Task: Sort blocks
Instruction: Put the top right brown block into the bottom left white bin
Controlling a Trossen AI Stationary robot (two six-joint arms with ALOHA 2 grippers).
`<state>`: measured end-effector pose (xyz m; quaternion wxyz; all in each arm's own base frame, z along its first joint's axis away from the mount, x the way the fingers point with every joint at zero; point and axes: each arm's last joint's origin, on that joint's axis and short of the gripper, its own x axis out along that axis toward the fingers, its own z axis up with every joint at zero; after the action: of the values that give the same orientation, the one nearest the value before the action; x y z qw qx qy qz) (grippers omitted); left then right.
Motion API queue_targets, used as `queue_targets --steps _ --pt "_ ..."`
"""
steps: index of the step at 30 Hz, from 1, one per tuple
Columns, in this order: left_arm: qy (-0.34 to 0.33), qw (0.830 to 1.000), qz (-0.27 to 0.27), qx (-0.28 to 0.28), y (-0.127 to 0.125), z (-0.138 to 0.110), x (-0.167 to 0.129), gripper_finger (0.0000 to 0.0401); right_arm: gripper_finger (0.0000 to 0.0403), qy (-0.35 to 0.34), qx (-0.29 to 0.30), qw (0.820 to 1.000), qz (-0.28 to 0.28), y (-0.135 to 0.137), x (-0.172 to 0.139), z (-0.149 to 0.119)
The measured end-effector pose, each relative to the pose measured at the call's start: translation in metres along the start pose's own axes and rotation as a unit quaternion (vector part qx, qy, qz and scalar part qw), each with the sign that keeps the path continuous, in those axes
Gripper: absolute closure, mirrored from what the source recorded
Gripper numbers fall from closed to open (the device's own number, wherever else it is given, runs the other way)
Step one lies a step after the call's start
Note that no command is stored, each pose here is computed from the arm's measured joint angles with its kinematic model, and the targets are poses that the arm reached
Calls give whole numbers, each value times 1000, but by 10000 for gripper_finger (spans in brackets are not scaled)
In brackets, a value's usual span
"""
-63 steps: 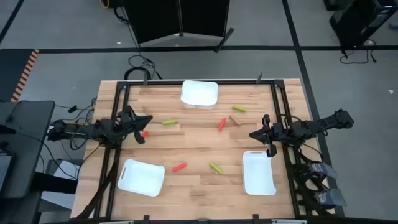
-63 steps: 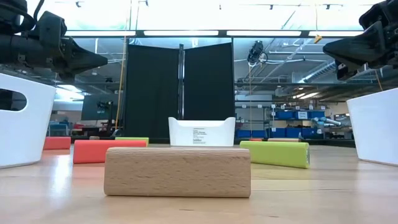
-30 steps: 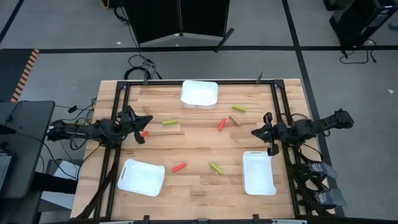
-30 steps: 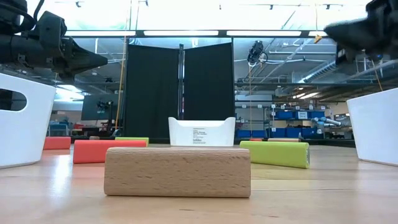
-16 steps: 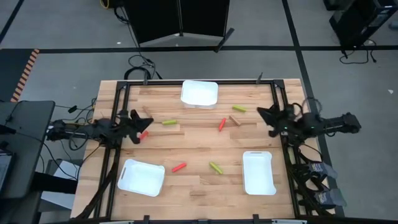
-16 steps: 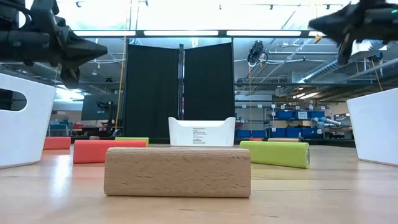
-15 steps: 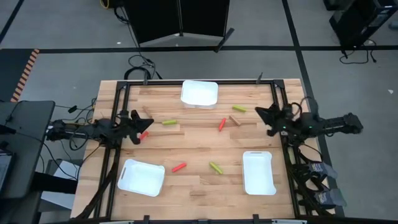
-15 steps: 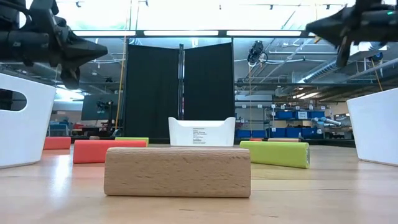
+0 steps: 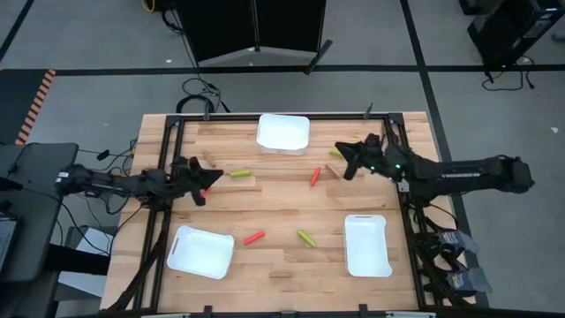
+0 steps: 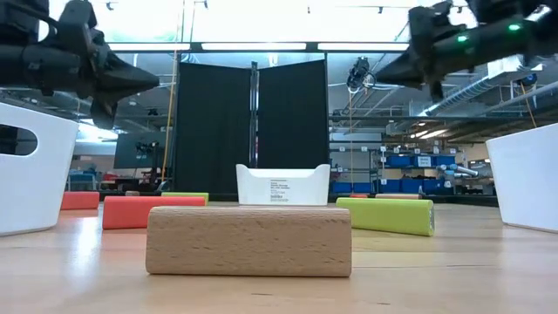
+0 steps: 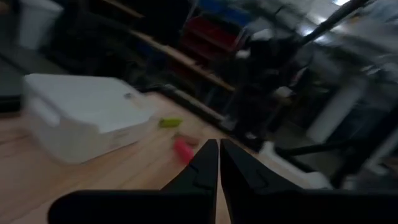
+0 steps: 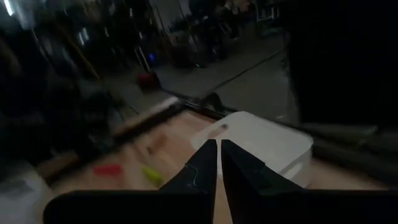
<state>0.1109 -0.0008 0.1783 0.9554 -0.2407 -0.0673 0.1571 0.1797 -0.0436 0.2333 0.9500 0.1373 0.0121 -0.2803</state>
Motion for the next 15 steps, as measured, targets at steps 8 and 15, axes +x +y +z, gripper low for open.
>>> queue_targets --steps 8,15 --pt "32 997 63 8 -8 7 12 357 368 242 -77 966 -43 13 38 18" --pt "84 983 160 32 -9 11 28 305 334 424 -126 889 -116 16 53 13"
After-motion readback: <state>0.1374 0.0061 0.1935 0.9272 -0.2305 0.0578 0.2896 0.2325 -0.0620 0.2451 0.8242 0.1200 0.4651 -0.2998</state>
